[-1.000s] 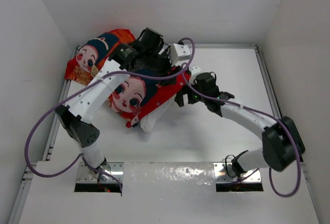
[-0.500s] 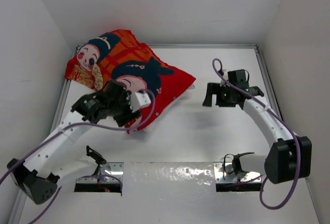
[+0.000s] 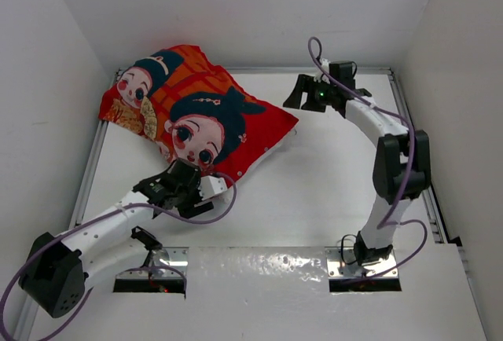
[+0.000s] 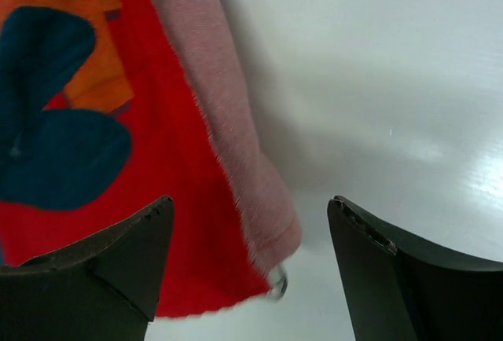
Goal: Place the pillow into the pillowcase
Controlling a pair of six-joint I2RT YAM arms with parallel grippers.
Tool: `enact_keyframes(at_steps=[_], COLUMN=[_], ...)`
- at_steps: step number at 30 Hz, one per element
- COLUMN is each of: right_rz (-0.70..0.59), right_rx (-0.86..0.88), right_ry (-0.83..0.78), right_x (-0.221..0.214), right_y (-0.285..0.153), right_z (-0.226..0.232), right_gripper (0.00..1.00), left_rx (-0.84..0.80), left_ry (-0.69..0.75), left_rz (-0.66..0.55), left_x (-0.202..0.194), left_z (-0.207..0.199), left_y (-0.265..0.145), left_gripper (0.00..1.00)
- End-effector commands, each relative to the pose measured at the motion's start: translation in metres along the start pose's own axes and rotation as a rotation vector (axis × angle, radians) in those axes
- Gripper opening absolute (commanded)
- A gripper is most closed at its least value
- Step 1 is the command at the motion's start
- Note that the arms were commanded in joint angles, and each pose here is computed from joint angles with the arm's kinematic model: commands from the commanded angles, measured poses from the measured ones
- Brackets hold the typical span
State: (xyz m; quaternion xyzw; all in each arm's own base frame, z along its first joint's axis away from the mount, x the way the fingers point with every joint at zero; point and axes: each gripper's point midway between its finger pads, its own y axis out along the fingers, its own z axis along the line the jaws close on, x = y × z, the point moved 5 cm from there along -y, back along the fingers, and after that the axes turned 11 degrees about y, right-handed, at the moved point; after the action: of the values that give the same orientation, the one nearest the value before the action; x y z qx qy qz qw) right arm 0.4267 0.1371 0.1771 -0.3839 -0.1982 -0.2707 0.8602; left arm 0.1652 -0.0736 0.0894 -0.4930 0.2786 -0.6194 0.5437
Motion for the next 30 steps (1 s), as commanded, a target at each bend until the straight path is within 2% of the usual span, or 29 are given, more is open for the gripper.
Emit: enact_keyframes(at_steps=[1, 3, 5, 7, 12, 15, 16, 18, 19, 20, 23, 27, 30], right_rz=[-0.019, 0.001, 0.028, 0.072, 0.133, 0.147, 0.150, 0.162, 0.168, 0.169, 0.145, 0.064, -0.003], right_rx=[0.112, 0.121, 0.120, 0.116, 0.101, 0.087, 0.090, 0.084, 0.083, 0.084, 0.073, 0.028, 0.019], right_ry=[-0.041, -0.049, -0.039, -0.016, -0.014, -0.029, -0.033, -0.025, -0.023, -0.019, -0.018, -0.065, -0.107], right_x=[0.023, 0.021, 0.017, 0.005, -0.022, -0.034, -0.035, -0.039, -0.041, -0.041, -0.034, -0.018, 0.001], right_y=[0.013, 0.020, 0.026, 0.027, 0.010, -0.003, -0.004, -0.004, -0.003, -0.002, -0.004, -0.017, -0.039], right_z=[0.017, 0.015, 0.009, 0.004, -0.002, -0.003, -0.002, -0.005, -0.006, -0.006, -0.003, 0.003, 0.021], right_gripper=[0.78, 0.77, 0.72, 0.64, 0.63, 0.62, 0.60, 0.48, 0.41, 0.26, 0.00, 0.00, 0.00], left_rx=[0.108, 0.113, 0.104, 0.094, 0.145, 0.154, 0.150, 0.144, 0.148, 0.148, 0.147, 0.147, 0.191], left_ry=[-0.044, -0.039, -0.035, -0.026, -0.050, -0.059, -0.058, -0.056, -0.060, -0.067, -0.071, -0.091, -0.139], left_rz=[-0.103, -0.100, -0.087, -0.092, -0.154, -0.173, -0.180, -0.188, -0.188, -0.183, -0.173, -0.166, -0.187], left_x=[0.015, 0.011, 0.005, 0.007, 0.016, 0.019, 0.019, 0.020, 0.020, 0.019, 0.017, 0.019, 0.029], left_z=[0.019, 0.018, 0.016, 0.016, 0.027, 0.028, 0.028, 0.026, 0.027, 0.026, 0.027, 0.034, 0.055], left_y=[0.014, 0.024, 0.031, 0.036, 0.042, 0.043, 0.043, 0.044, 0.044, 0.043, 0.038, 0.021, -0.008], left_gripper=[0.80, 0.80, 0.77, 0.72, 0.57, 0.42, 0.30, 0.13, 0.00, 0.00, 0.00, 0.00, 0.00])
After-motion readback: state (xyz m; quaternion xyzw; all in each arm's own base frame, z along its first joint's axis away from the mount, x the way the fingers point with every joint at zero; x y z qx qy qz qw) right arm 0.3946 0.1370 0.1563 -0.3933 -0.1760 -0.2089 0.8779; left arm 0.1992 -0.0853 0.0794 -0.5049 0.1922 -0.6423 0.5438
